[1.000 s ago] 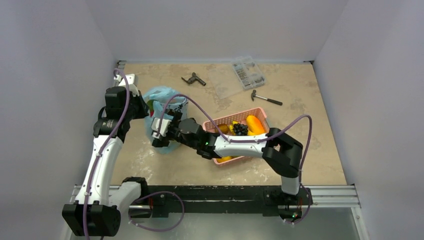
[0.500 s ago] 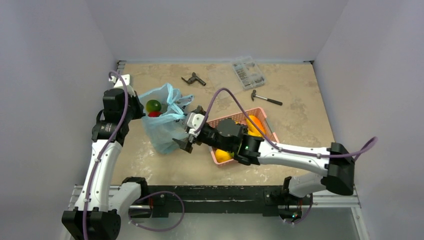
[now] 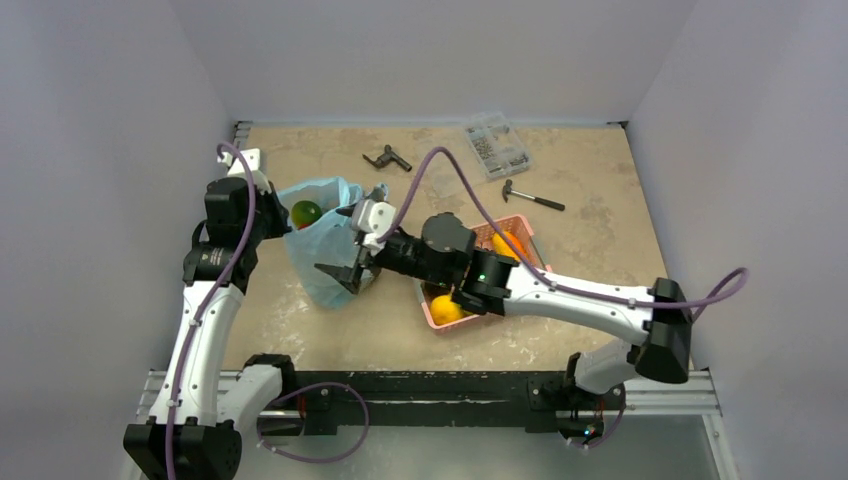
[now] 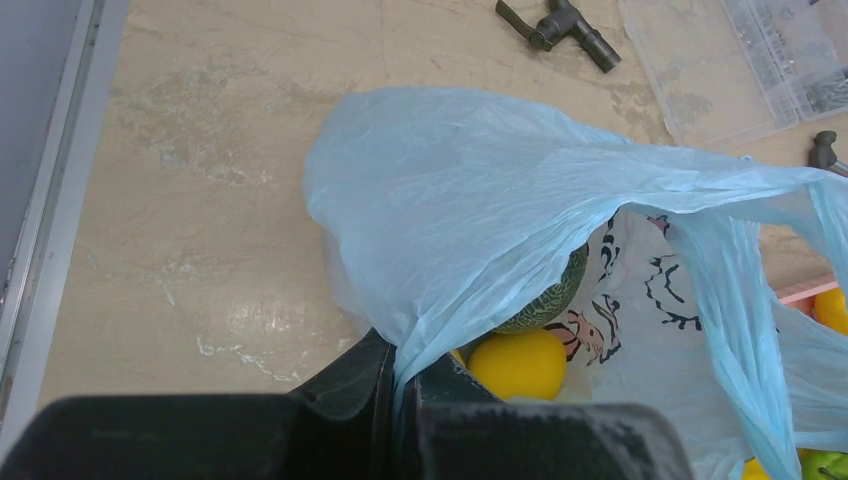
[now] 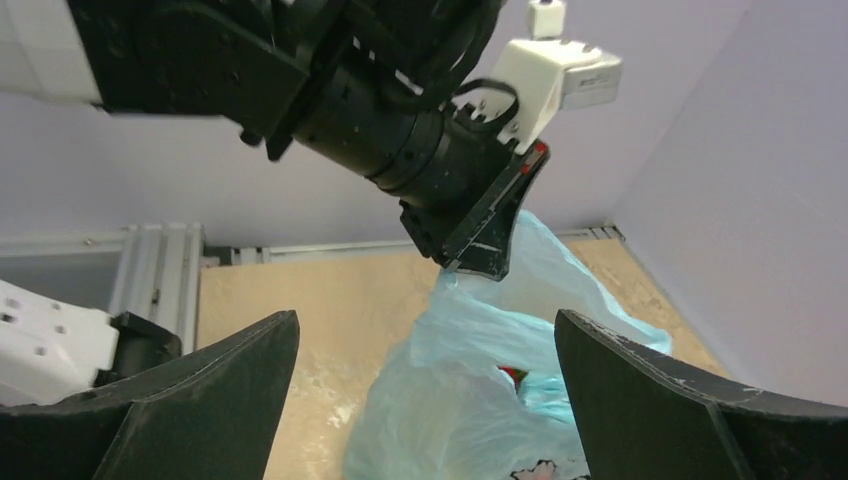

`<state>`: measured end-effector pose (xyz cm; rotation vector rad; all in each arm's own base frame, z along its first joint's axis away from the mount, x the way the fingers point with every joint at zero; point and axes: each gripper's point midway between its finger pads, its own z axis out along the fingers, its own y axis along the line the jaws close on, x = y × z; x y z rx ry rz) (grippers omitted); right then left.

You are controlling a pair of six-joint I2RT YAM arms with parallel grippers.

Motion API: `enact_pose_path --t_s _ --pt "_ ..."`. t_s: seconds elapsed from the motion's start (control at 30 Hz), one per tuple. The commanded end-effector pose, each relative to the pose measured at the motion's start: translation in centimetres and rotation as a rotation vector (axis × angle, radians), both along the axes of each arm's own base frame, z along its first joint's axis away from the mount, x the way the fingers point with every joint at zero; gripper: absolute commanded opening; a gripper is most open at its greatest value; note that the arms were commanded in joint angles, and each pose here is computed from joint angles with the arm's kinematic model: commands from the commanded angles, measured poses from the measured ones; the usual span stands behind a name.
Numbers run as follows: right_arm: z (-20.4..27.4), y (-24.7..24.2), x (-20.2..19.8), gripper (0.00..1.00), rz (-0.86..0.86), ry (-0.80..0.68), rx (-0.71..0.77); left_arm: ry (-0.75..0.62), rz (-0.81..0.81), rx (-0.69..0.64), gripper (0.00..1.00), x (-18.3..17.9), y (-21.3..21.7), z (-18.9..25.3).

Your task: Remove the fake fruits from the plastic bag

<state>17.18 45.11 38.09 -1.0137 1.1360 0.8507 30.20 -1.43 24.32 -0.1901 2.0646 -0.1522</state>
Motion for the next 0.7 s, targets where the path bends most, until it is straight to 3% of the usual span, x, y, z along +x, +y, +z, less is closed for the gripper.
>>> enact_pose_path --t_s 0.0,0.17,0.33,0.43,0.53,0.63,0.67 --pt "-0.8 4.0 1.2 0.99 0.017 -0.133 -0.010 -0.064 -0.005 -0.021 0.00 0.6 -0.2 1.3" --pt "-4.3 7.4 5.2 0.99 -0.102 -0.257 -0.127 -0.053 -0.022 -0.039 0.00 0.7 -0.6 1.0" --pt "-9.3 8.6 7.3 0.98 -0.169 -0.286 -0.247 -0.060 -0.023 -0.048 0.00 0.6 -0.8 1.4" --pt "-13.0 9.2 7.0 0.80 -0.142 -0.204 -0.304 -0.062 -0.004 -0.048 0.00 0.6 -0.5 1.4" --pt "-15.7 9.1 6.5 0.47 -0.140 -0.091 -0.278 -0.059 0.017 -0.048 0.00 0.6 -0.2 1.4" --pt "-16.4 9.5 4.8 0.25 -0.087 0.080 -0.167 -0.052 0.029 -0.051 0.00 0.5 -0.1 1.3" --pt "-16.2 10.0 3.5 0.23 -0.026 0.171 -0.099 -0.049 0.033 -0.052 0.00 0.5 0.0 1.3"
